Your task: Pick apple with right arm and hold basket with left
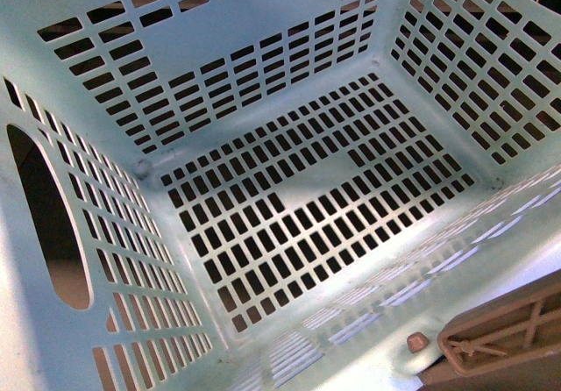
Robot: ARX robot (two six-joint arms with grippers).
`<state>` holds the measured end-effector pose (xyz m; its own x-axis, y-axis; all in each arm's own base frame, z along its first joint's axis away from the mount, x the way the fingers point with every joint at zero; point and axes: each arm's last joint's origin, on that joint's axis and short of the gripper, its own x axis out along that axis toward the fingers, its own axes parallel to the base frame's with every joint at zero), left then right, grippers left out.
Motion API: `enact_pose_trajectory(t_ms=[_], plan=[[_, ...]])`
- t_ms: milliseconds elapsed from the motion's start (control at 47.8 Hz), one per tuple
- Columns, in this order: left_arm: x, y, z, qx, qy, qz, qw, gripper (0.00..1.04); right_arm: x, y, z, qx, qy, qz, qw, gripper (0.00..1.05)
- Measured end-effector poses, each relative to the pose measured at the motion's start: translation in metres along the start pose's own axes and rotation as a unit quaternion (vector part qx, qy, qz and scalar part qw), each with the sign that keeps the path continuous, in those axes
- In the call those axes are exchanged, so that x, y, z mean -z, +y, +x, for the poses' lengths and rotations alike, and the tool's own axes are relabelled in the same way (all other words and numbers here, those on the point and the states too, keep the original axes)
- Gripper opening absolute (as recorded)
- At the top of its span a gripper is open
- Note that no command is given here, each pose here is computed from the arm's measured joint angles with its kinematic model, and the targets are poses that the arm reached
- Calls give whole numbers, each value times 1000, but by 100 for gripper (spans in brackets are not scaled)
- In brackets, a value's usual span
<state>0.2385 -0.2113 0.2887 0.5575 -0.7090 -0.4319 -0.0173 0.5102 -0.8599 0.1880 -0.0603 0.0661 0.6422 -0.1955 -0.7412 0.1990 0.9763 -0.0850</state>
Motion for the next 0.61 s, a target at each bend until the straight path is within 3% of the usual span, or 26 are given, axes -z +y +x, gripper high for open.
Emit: enact_pose_trajectory(t_ms=[125,293,606], plan=[[0,0,0,0,0,0,1000,7,10,12,44,-18,67,-66,995,96],[0,0,0,-1,-2,0,1000,7,20,20,80,-26,127,-98,987,96],[0,0,0,0,0,0,1000,7,3,19,113,-12,132,-102,986,96]])
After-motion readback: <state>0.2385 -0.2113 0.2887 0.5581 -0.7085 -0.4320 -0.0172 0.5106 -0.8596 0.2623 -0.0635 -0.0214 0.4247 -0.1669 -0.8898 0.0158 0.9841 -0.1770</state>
